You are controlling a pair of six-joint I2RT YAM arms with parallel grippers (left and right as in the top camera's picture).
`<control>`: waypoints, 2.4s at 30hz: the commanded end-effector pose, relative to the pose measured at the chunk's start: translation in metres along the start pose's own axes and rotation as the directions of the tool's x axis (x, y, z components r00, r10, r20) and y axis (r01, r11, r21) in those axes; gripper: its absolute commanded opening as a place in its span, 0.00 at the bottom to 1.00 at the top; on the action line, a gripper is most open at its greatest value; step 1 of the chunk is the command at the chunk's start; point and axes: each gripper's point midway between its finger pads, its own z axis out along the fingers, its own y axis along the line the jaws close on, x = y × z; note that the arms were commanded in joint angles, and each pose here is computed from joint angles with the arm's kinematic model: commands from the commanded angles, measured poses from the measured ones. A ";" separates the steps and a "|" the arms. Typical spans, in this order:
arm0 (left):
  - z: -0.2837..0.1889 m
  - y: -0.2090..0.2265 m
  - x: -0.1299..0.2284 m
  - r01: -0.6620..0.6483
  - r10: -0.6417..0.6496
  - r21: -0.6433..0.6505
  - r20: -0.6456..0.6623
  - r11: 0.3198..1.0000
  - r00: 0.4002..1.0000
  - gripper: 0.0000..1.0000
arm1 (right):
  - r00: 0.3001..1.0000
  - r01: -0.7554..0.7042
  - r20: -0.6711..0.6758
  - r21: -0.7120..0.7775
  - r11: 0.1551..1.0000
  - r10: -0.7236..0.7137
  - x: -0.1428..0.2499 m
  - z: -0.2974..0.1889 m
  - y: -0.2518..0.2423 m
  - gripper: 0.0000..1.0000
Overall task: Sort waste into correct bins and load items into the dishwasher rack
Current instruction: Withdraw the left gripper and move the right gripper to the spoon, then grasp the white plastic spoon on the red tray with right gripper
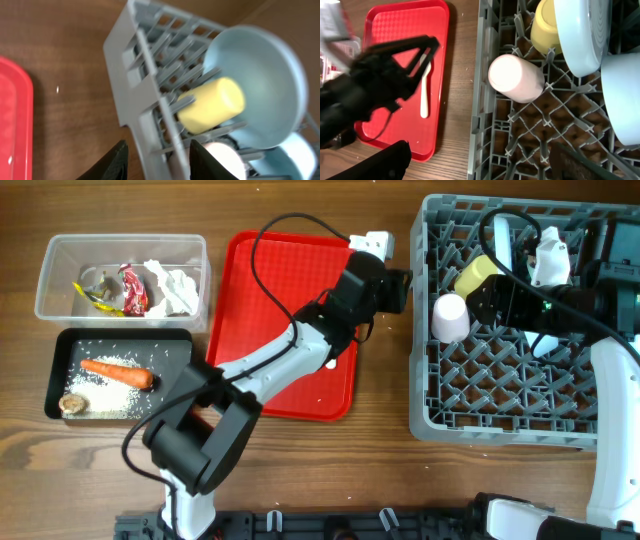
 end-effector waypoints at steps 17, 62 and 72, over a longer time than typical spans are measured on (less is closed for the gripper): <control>-0.128 0.179 -0.048 0.225 -0.292 -0.406 -0.111 0.886 0.950 0.37 | 0.979 0.202 0.079 -0.221 0.954 -0.189 -0.007 0.055 0.125 0.75; -0.251 0.200 -0.003 0.045 -0.336 -0.695 -0.290 0.718 0.896 0.66 | 0.982 0.061 -0.187 0.164 0.985 -0.029 0.103 0.317 0.151 0.26; -0.251 0.200 -0.002 0.044 -0.339 -0.696 -0.293 0.717 0.894 0.66 | 0.986 0.016 -0.165 0.208 0.978 0.019 0.101 0.316 0.145 0.17</control>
